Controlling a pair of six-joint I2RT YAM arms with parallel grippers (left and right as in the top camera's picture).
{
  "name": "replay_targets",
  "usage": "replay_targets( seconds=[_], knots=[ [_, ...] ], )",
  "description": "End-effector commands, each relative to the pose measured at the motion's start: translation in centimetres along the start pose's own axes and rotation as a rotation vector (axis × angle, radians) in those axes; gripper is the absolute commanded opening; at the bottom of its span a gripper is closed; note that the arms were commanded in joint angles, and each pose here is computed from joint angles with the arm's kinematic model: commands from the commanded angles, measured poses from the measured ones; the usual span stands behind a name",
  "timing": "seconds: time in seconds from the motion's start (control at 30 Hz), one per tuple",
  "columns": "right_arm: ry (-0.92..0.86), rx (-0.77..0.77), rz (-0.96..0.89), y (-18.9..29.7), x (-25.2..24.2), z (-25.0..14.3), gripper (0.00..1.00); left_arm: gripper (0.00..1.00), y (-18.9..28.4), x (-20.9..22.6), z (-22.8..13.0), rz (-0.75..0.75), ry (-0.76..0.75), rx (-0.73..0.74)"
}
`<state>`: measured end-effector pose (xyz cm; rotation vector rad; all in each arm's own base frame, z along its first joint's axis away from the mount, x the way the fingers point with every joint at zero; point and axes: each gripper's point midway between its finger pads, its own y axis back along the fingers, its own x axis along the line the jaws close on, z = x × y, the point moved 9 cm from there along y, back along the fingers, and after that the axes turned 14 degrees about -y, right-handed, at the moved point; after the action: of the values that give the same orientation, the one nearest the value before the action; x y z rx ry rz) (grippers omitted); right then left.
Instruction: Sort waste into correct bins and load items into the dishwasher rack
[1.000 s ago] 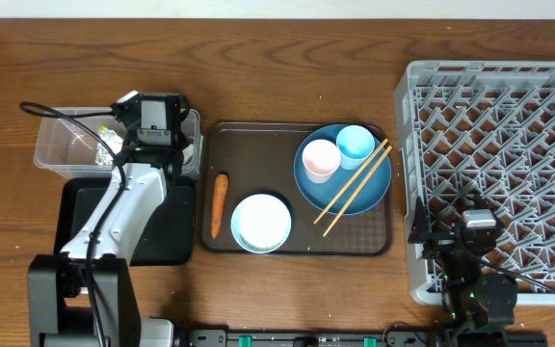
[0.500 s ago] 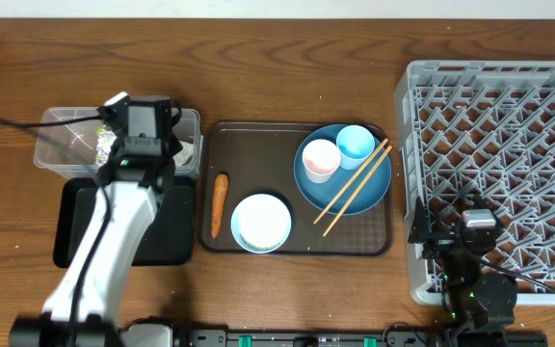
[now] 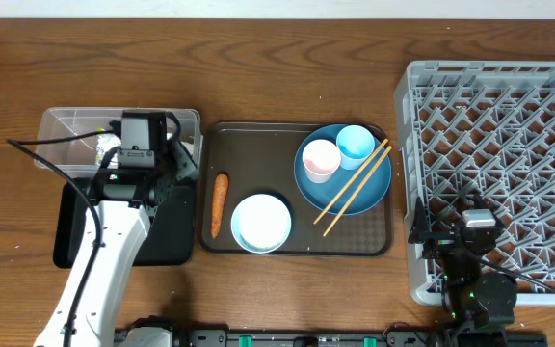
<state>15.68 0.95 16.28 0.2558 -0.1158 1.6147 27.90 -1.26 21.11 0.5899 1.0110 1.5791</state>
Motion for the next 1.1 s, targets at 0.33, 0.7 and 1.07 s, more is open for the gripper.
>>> replay_targets(
  seconds=[0.33, 0.7, 1.07],
  knots=[
    [-0.014, 0.004, -0.009, 0.0, -0.2, -0.1, 0.99, 0.22, 1.3, 0.9, -6.4, -0.022, 0.021, 0.45],
    [-0.014, 0.004, -0.009, 0.0, -0.2, -0.1, 0.99, 0.22, 2.4, -3.9, -9.4, -0.204, -0.235, 0.557],
    [-0.014, 0.004, -0.009, 0.0, -0.2, -0.1, 0.99, 0.46, 3.6, -10.0, -12.7, -0.281, -0.587, 0.441]
  ],
)
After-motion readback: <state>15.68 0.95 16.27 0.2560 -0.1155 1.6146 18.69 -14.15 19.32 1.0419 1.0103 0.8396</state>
